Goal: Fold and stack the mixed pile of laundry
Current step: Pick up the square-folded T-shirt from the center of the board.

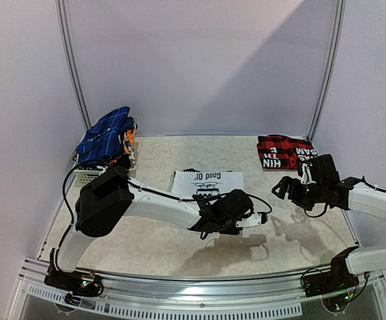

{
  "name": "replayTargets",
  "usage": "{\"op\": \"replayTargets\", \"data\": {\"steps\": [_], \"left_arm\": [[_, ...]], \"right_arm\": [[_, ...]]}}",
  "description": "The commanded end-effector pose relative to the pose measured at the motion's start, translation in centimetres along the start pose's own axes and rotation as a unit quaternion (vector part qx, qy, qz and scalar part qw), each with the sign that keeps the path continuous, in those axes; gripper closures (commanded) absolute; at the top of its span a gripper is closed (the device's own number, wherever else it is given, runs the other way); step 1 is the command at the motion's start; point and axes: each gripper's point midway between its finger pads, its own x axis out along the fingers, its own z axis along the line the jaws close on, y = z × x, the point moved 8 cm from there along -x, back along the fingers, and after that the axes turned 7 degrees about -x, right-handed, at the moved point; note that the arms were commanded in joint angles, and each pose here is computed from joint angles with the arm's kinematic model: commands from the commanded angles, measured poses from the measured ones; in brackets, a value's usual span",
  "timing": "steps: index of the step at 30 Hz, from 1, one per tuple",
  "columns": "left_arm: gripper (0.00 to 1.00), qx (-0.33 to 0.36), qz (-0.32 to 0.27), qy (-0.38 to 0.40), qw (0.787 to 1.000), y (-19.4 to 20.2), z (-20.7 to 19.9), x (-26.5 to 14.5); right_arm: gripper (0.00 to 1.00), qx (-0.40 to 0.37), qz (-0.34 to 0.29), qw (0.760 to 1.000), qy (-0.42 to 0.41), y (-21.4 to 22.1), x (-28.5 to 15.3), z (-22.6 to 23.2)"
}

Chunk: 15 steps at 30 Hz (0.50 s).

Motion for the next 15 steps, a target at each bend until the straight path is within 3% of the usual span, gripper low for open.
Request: {"op": "replayTargets", "data": {"steps": [1, 2, 4, 5, 15], "left_arm": [[0.69, -0.009, -0.017, -0.003, 1.0, 0.0, -0.3, 1.0], [0.75, -0.013, -0.021, -0.004, 1.0, -0.1, -0.2, 0.9], [0.96, -0.018, -0.024, 0.002, 1.0, 0.1, -0.2, 0.9], [1.0, -0.03, -0.04, -0.005, 0.999, -0.2, 0.2, 0.7], [1.0, -0.118, -0.105, -0.009, 0.987, 0.7, 3.4, -2.2]], "right_arm": [[0.01, 0.006, 0.007, 1.0, -0.015, 0.3, 0.0, -0.2], [0.01, 0.008, 0.008, 1.0, -0.019, 0.3, 0.1, -0.2], [0.01, 0.012, 0.012, 0.999, -0.031, 0.2, 0.5, 0.1], [0.01, 0.013, 0.013, 0.999, -0.037, 0.1, 0.6, 0.2], [0.01, 0.034, 0.047, 0.99, -0.128, -0.9, 3.3, 2.3]]}}
